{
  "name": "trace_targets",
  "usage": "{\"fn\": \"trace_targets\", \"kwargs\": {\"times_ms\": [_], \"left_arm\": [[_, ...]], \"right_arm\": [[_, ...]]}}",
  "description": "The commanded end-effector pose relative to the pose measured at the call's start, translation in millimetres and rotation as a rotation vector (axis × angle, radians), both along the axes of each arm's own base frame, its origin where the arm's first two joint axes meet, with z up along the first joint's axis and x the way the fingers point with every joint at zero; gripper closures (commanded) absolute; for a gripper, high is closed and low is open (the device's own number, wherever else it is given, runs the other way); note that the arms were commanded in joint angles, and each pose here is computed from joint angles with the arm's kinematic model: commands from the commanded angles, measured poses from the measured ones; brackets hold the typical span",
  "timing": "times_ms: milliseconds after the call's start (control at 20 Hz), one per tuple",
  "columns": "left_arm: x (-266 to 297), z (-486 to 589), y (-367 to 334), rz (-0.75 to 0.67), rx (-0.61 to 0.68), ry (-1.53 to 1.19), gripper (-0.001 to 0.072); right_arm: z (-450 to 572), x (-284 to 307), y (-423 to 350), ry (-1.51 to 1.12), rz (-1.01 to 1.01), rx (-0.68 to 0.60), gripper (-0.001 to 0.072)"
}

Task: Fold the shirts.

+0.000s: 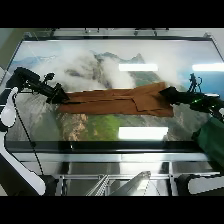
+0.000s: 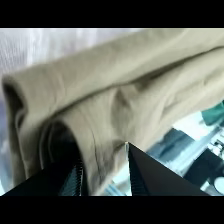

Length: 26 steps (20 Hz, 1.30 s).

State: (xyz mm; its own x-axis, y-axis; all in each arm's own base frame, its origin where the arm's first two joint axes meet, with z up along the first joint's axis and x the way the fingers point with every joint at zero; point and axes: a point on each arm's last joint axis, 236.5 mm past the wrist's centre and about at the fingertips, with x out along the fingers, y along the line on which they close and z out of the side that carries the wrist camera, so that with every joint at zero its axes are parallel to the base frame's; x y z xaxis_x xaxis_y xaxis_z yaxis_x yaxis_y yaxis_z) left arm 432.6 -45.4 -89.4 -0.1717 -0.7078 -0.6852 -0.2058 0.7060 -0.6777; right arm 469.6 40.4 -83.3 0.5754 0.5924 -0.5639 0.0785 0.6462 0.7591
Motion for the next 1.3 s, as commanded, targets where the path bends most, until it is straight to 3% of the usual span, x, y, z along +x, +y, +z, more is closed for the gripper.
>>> {"fn": "trace_targets", "kwargs": {"times_ms": [0, 50, 100, 350, 550, 1250], "left_arm": [[-15, 20, 8, -0.001, -0.017, 0.082, 0.0374], [-17, 28, 12, 0.003, -0.016, 0.092, 0.0119], [-14, 35, 17, 0.028, -0.006, 0.089, -0.0011], [-2, 66, 41, 0.107, 0.028, 0.019, -0.0009], [0, 80, 37, 0.105, 0.040, -0.020, -0.0008], [7, 76, -45, -0.040, 0.053, -0.077, 0.0010]], "right_arm": [[3, -13, -12, 0.041, 0.014, -0.011, 0.0085], [6, -18, -18, 0.049, 0.022, -0.012, 0.0083], [10, -25, -25, 0.059, 0.029, -0.011, 0.0081], [22, -44, -85, 0.089, -0.056, -0.049, 0.0063], [16, -49, -87, 0.112, -0.057, -0.024, 0.0063], [-25, -40, 25, 0.257, 0.173, 0.058, 0.0094]]}}
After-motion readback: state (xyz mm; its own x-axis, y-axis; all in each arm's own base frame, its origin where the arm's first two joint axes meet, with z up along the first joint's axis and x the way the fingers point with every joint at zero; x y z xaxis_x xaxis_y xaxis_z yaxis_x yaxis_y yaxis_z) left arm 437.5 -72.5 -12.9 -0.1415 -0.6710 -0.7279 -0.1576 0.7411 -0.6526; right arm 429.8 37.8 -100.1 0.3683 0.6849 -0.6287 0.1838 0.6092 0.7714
